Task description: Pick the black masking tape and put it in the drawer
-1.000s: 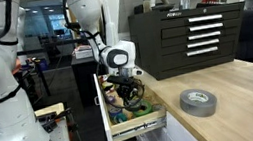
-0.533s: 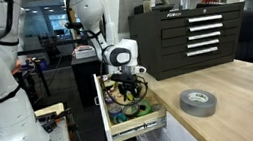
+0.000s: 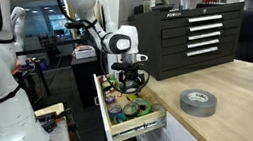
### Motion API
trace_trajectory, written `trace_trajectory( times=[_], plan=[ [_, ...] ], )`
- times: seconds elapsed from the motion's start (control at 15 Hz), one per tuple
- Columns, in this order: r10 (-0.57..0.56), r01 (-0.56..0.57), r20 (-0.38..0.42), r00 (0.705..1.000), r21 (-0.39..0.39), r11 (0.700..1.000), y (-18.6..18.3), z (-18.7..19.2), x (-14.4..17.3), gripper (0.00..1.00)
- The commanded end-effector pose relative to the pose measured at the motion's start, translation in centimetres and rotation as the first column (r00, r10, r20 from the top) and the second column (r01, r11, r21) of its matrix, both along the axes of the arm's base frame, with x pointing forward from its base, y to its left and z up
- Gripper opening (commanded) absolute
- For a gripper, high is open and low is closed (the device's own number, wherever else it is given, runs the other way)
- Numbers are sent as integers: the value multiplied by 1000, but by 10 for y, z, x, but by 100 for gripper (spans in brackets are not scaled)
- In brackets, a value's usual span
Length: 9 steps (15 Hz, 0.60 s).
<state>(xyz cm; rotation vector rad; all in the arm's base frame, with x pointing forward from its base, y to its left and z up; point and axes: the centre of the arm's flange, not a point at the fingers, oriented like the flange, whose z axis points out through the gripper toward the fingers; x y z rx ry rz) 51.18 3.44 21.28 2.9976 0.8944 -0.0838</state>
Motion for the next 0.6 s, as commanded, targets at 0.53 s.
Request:
trace_trajectory(
  times=[0.53],
  plan=[
    [-22, 23, 45, 999, -22, 999, -6, 53, 3, 100]
  ],
)
